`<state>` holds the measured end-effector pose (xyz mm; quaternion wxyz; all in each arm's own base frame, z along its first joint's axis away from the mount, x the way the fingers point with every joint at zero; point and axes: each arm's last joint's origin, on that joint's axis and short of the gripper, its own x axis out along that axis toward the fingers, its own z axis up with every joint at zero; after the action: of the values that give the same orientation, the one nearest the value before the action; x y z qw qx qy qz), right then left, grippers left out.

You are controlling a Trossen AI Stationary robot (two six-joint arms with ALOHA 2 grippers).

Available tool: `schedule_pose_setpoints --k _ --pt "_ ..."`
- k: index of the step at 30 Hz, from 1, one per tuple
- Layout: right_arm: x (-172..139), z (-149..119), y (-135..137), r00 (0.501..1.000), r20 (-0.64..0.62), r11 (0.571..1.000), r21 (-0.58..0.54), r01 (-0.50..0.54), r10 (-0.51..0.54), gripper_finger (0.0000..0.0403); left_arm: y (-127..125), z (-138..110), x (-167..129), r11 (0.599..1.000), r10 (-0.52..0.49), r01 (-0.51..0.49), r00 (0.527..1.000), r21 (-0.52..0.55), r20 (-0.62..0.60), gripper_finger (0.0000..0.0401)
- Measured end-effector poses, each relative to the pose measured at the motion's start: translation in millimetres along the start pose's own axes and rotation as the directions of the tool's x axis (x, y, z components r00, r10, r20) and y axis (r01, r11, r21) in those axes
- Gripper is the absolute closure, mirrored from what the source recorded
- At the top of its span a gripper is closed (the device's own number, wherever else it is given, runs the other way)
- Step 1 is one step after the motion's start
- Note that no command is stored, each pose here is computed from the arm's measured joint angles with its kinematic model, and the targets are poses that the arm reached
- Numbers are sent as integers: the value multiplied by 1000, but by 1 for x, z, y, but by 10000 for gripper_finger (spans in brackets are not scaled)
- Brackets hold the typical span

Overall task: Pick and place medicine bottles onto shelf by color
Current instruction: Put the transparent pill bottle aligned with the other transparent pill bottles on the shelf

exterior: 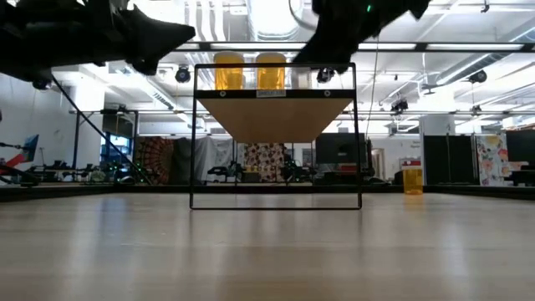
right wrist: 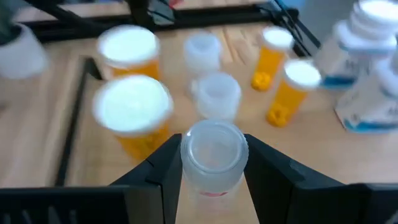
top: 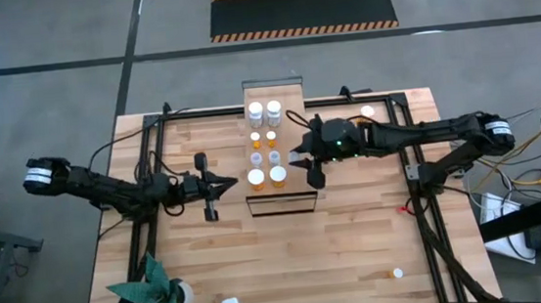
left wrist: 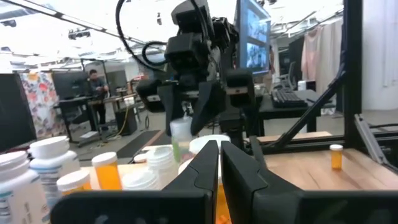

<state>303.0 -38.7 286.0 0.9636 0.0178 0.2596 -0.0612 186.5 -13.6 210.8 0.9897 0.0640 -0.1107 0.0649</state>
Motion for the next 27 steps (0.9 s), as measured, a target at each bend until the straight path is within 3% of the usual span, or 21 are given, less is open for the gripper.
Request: schedule_pose_setpoints --k 14,27 --pt "11 -14 -21 998 -3 994 90 56 -56 264 1 -3 -1 1000 4 -4 1000 -7 -17 399" --pt "19 -17 -21 999 0 989 138 48 -48 264 1 -3 -1 1000 3 -3 1000 -2 -21 400"
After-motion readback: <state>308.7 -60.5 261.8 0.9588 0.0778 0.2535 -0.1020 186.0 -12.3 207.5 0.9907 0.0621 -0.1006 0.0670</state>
